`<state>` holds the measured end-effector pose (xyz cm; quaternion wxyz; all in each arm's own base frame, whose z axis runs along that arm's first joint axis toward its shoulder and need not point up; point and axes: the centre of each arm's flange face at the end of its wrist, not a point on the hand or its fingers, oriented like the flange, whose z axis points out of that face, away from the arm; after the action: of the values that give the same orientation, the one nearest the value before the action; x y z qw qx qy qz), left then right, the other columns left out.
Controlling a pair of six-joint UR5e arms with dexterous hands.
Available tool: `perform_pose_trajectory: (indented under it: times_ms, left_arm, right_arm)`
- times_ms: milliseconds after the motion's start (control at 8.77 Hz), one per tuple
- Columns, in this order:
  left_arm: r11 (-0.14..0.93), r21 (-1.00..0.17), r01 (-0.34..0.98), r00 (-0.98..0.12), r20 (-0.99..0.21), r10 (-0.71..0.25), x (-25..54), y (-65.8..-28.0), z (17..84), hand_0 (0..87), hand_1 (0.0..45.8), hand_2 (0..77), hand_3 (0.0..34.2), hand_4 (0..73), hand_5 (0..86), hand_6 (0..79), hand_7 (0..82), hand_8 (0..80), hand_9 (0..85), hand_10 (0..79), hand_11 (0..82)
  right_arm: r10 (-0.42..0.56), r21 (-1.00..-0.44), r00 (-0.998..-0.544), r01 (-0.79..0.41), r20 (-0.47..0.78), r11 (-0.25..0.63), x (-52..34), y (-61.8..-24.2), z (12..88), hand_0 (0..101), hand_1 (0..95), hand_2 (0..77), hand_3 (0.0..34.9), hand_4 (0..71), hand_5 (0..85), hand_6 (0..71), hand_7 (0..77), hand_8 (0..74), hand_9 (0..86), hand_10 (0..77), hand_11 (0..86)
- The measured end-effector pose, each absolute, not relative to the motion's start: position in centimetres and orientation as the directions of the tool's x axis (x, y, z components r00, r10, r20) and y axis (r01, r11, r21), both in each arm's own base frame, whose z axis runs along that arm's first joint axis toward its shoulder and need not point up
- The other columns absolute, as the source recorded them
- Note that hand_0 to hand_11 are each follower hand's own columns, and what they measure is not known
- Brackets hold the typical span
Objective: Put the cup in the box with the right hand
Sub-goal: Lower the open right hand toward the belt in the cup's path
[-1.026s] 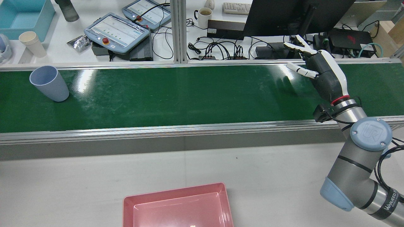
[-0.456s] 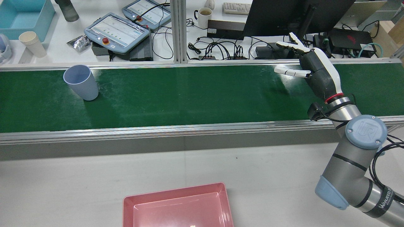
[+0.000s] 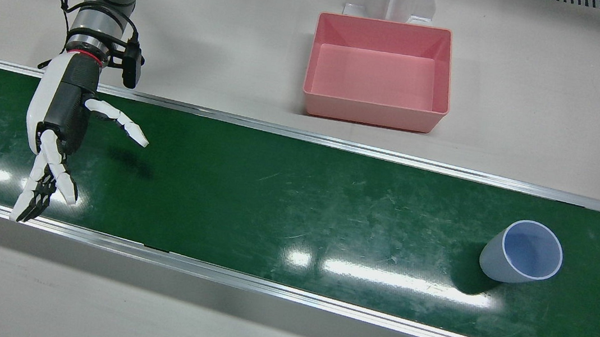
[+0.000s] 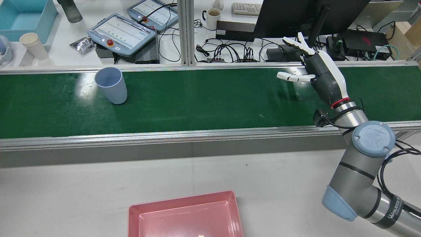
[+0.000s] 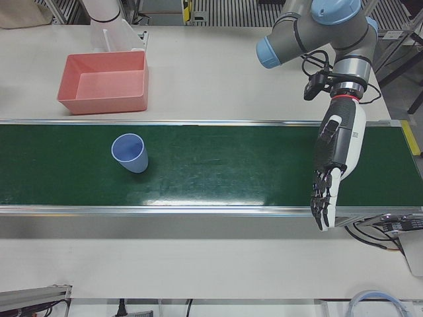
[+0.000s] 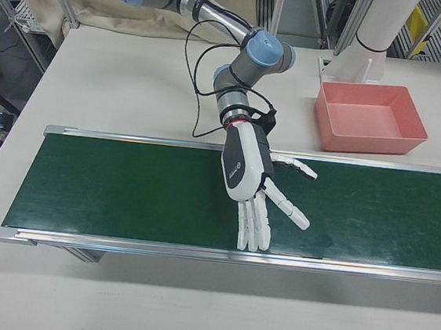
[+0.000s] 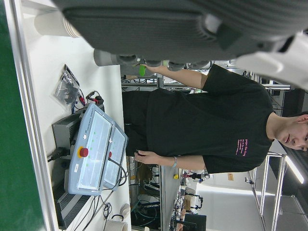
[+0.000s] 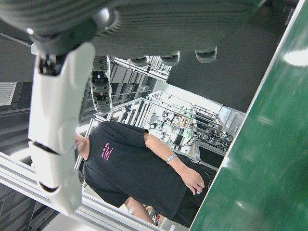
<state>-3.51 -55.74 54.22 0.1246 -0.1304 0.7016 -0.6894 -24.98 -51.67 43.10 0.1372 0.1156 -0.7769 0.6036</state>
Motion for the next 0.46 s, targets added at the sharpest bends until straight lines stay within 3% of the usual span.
perform_pose_trajectory:
  times_ms: [342, 456]
  left_arm:
    - [0.015, -1.0, -0.011, -0.935, 0.005, -0.355, -3.5, -55.7, 54.2, 0.0, 0.5, 1.1, 0.0, 1.1, 0.0, 0.5, 0.0, 0.0, 0.0, 0.0, 0.0]
    - [0.015, -1.0, -0.011, -0.935, 0.005, -0.355, -3.5, -55.7, 54.2, 0.0, 0.5, 1.1, 0.0, 1.1, 0.5, 0.5, 0.0, 0.0, 0.0, 0.0, 0.0]
  right_arm:
    - [0.02, -0.909, -0.942, -0.319, 0.336, 0.267, -27.3, -50.6, 42.7, 52, 22.4, 14.7, 25.3, 0.0, 4.9, 0.5, 1.6, 0.5, 0.5, 0.5, 1.1]
    - [0.018, -0.912, -0.945, -0.31, 0.326, 0.267, -27.3, -50.5, 42.7, 45, 13.1, 15.3, 27.7, 0.0, 2.7, 0.5, 1.6, 0.5, 0.5, 0.5, 1.1]
